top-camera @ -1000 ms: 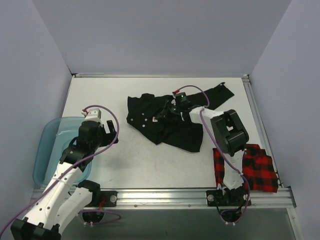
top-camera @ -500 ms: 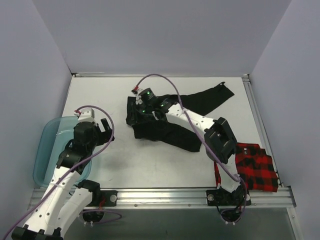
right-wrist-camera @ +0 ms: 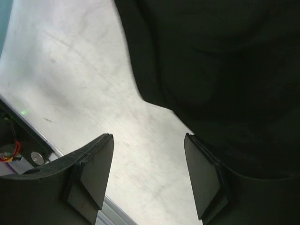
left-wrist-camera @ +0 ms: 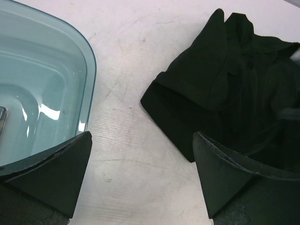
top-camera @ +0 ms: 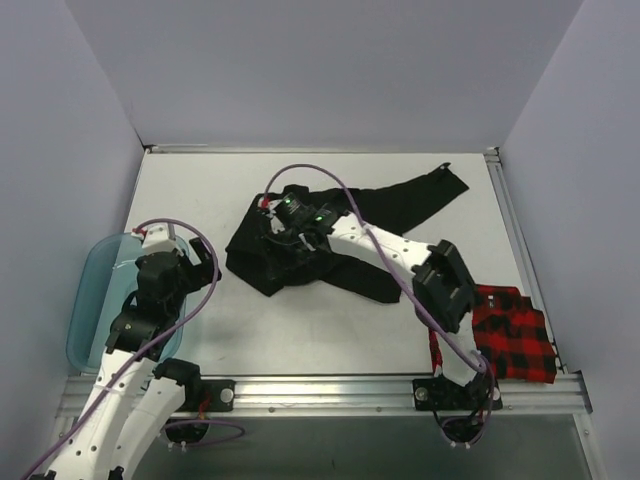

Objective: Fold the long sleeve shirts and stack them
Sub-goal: Flatten the shirt out

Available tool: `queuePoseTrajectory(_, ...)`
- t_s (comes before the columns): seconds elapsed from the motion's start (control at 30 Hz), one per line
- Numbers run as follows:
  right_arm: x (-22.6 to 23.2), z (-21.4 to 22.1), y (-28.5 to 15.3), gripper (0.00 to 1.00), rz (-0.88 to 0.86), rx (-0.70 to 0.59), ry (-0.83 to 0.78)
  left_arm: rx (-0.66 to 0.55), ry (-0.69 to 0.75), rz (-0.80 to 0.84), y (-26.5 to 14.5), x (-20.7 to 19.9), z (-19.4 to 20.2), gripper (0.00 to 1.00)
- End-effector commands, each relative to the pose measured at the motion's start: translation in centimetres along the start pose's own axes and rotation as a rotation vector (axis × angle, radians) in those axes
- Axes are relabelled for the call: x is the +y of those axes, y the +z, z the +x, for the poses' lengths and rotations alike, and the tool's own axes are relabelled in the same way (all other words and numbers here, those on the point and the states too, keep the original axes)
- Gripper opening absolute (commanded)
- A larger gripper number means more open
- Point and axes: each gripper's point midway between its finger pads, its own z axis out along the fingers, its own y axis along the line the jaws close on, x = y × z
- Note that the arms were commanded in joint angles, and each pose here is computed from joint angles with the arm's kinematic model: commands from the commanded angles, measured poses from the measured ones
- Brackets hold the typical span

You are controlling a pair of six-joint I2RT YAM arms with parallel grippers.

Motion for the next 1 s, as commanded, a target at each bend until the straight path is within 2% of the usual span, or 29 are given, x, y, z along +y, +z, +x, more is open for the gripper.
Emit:
queuePoseTrajectory(0.0, -4.7, -1.4, -9.0, 0.62, 0.112, -0.130, 0.043, -0.008, -0.013, 0.040, 0.4, -0.8, 0.0, 0.97)
queuePoseTrajectory(0.1, -12.5, 0.2, -12.2, 0.61, 0.265, -0.173, 0.254, 0.039, -0.021, 0.116, 0.9, -2.3, 0.9, 0.97)
queuePoseTrajectory(0.17, -17.0, 1.5, -13.8, 0.60, 0.352, -0.197, 0.372, 0.126, -0.043, 0.159, 1.5, -3.4, 2.6, 0.98)
queuePoseTrajectory(0.2, -20.7, 1.9, -15.7, 0.60, 0.407, -0.242, 0.472, 0.167, -0.082, 0.169, 1.7, -3.9, 3.5, 0.97)
queuePoseTrajectory(0.23, -22.5, 3.6, -15.7, 0.59, 0.442, -0.232, 0.553, 0.225, -0.101, 0.168, 2.3, -4.2, 4.7, 0.97)
queuePoseTrajectory(0.33, -28.6, 5.2, -17.7, 0.59, 0.531, -0.313, 0.757, 0.359, -0.183, 0.162, 3.4, -4.9, 7.9, 0.97)
queuePoseTrajectory(0.43, -33.4, 5.2, -18.8, 0.60, 0.594, -0.395, 0.860, 0.421, -0.239, 0.143, 4.4, -5.3, 9.5, 0.98)
queuePoseTrajectory(0.57, -37.7, 4.6, -18.0, 0.62, 0.650, -0.392, 0.890, 0.457, -0.290, 0.126, 5.8, -5.6, 10.8, 0.98)
queuePoseTrajectory(0.7, -41.3, 4.6, -15.3, 0.62, 0.698, -0.334, 0.905, 0.481, -0.314, 0.084, 7.5, -5.5, 12.1, 0.97)
queuePoseTrajectory(0.97, -43.2, 4.3, -11.9, 0.62, 0.691, -0.282, 0.907, 0.517, -0.341, 0.007, 9.9, -5.2, 14.4, 0.95)
